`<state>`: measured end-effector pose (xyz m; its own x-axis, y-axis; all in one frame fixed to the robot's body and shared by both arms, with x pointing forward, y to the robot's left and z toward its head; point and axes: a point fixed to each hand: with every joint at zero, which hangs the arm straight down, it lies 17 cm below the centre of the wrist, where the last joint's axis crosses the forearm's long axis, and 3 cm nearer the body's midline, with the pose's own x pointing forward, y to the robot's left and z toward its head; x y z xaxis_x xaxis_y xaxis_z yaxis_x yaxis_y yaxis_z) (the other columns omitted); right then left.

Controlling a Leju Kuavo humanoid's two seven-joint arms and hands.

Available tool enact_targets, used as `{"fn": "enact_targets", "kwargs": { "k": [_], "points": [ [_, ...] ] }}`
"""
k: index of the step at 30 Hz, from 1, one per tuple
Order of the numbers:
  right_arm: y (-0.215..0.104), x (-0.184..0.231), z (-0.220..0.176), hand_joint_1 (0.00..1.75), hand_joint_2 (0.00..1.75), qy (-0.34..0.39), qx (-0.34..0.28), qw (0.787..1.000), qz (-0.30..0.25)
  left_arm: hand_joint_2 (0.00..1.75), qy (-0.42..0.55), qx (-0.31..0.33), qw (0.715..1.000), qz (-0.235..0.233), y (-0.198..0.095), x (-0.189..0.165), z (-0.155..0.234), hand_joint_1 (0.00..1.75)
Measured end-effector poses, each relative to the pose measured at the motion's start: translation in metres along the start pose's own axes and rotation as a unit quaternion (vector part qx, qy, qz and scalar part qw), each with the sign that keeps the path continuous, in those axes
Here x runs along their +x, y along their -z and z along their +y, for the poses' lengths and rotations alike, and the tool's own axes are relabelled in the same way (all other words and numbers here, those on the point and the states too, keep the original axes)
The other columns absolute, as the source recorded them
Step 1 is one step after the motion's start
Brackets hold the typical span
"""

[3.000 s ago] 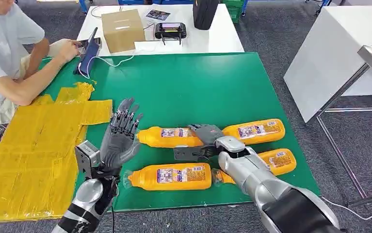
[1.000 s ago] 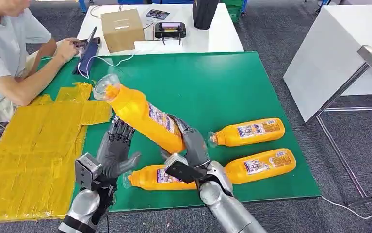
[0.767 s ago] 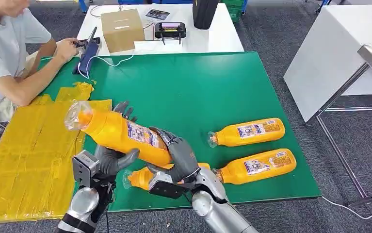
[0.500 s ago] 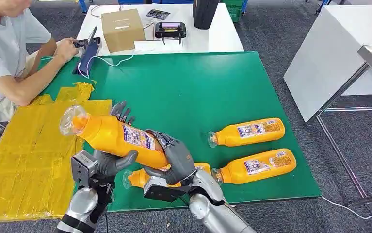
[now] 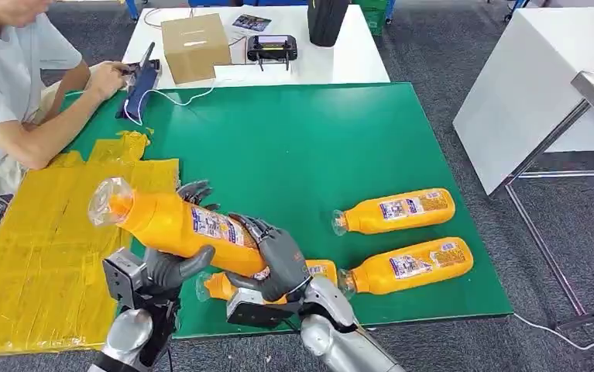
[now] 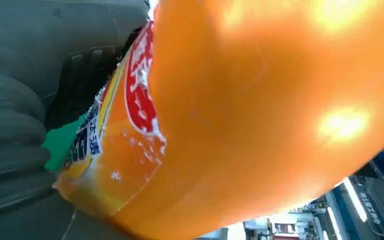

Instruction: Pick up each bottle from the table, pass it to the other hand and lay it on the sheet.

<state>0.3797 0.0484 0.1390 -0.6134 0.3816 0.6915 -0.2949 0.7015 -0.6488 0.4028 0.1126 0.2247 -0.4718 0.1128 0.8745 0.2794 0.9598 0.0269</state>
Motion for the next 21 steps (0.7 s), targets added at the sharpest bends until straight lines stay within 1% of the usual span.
{"fn": "enact_targets", "kwargs": {
  "k": [8,9,10,13,14,17,18,19,21],
  "points": [
    [-0.006,0.010,-0.004,1.75,1.75,0.019,-0.012,1.000,-0.005,1.75,0.019,0.001,1.000,-0.019,0.002,0.011,-0.001,1.75],
    [-0.007,0.012,-0.008,0.59,1.75,0.026,-0.018,0.999,-0.008,1.75,0.026,-0.001,0.999,-0.025,0.003,0.014,-0.004,1.75],
    [-0.007,0.014,-0.011,0.00,1.75,0.034,-0.024,0.999,-0.009,1.75,0.033,-0.002,0.999,-0.030,0.004,0.017,-0.006,1.75],
    [-0.011,0.018,-0.024,0.00,1.75,0.069,-0.052,0.996,-0.011,1.75,0.056,-0.004,0.997,-0.048,0.009,0.026,-0.012,1.75],
    [-0.013,0.019,-0.032,0.00,0.00,0.088,-0.068,0.994,-0.012,1.75,0.066,-0.001,0.996,-0.056,0.011,0.031,-0.012,1.75],
    [-0.022,0.030,-0.069,0.00,0.00,0.150,-0.137,0.979,-0.025,1.75,0.128,0.027,0.988,-0.078,0.021,0.041,0.000,1.75],
    [-0.026,0.034,-0.085,0.00,1.75,0.167,-0.162,0.972,-0.032,1.75,0.167,0.040,0.982,-0.085,0.025,0.044,0.006,1.75],
    [-0.030,0.037,-0.101,0.00,1.75,0.179,-0.184,0.966,-0.036,1.75,0.201,0.049,0.974,-0.093,0.028,0.047,0.011,1.75],
    [-0.039,0.046,-0.131,0.00,1.75,0.177,-0.223,0.957,-0.055,1.75,0.275,0.062,0.954,-0.101,0.037,0.052,0.019,1.75]
  ]
}}
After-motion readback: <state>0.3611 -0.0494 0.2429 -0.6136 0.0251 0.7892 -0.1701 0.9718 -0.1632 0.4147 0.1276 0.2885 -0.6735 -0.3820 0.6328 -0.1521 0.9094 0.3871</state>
